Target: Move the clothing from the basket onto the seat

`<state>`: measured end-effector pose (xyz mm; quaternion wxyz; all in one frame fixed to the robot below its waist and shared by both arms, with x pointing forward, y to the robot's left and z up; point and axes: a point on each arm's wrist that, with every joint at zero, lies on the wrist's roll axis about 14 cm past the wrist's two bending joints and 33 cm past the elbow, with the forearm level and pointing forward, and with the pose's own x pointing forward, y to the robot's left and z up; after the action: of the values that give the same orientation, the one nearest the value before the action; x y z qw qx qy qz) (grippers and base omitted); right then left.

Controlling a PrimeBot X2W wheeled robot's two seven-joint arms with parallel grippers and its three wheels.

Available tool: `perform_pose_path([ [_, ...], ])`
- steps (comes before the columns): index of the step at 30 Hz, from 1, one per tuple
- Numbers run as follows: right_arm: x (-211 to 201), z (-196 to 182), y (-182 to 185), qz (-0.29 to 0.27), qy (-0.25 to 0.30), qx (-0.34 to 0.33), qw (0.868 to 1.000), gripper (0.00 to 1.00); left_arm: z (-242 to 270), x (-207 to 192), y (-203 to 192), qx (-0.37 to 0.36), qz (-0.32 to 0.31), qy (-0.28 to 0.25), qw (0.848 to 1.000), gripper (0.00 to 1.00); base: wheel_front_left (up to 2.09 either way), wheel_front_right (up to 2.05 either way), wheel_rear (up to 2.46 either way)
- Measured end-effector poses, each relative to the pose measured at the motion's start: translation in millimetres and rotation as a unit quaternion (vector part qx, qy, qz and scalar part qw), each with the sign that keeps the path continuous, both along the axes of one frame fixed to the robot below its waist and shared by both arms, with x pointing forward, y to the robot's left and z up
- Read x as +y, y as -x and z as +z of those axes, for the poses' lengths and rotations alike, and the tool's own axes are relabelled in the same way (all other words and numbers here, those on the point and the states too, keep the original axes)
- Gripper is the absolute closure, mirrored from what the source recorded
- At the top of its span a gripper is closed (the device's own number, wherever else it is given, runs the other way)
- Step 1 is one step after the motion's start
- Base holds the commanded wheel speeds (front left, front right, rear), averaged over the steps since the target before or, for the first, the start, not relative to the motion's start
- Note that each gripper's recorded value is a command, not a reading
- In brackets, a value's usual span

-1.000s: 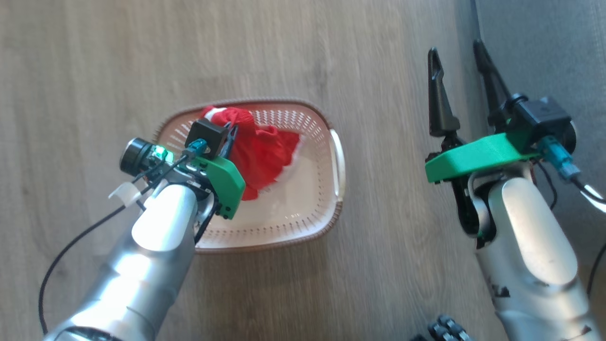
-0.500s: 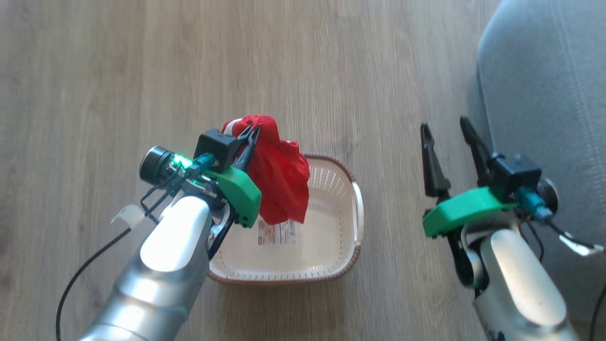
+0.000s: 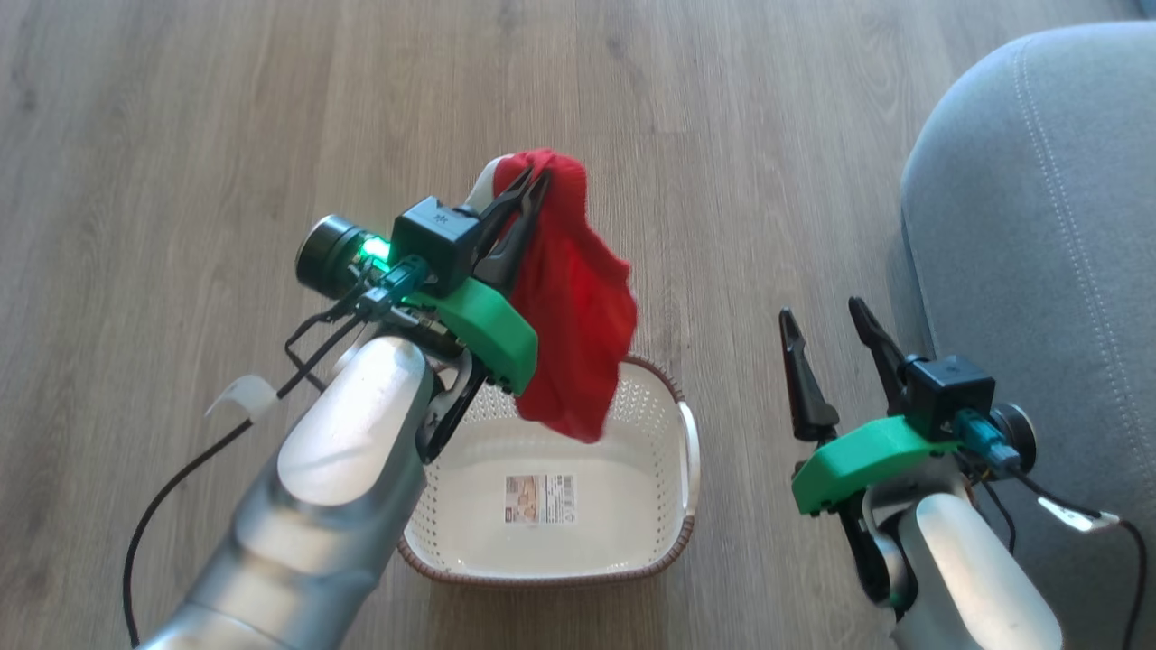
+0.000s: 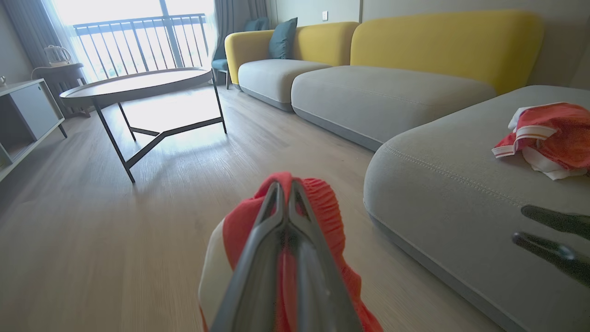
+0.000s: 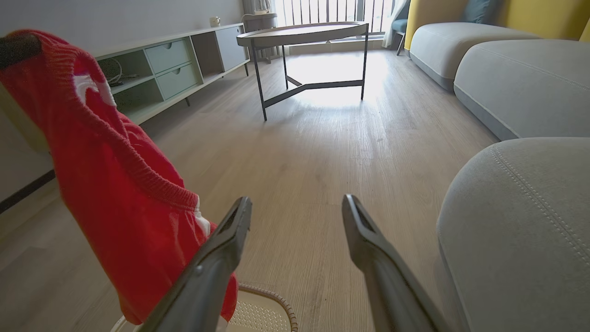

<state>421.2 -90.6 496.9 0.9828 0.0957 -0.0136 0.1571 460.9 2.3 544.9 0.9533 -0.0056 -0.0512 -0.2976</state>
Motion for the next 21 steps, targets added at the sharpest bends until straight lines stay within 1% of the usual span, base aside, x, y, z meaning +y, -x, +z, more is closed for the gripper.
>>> perform_pose_path([
  [7,4.3,1.5,11.1,0.006,-0.003,0.001,1.0,0.0,57.1,-13.9,8.5,-0.074,-0.025,0.017,0.997,1.0,0.0,0.0,0.0],
  [11,7.3,3.0,13.2,0.011,-0.004,-0.001,1.0,0.0,82.8,-19.2,9.5,-0.1,-0.034,0.022,0.994,1.0,0.0,0.0,0.0],
  [17,11.9,0.2,17.7,0.018,-0.006,0.004,1.0,0.0,100.0,-32.6,17.1,-0.118,-0.056,0.021,0.991,1.0,0.0,0.0,0.0],
  [21,20.2,0.4,20.8,0.031,-0.008,0.005,0.999,0.0,104.8,-35.2,18.3,-0.12,-0.056,0.027,0.991,1.0,0.0,0.0,0.0],
])
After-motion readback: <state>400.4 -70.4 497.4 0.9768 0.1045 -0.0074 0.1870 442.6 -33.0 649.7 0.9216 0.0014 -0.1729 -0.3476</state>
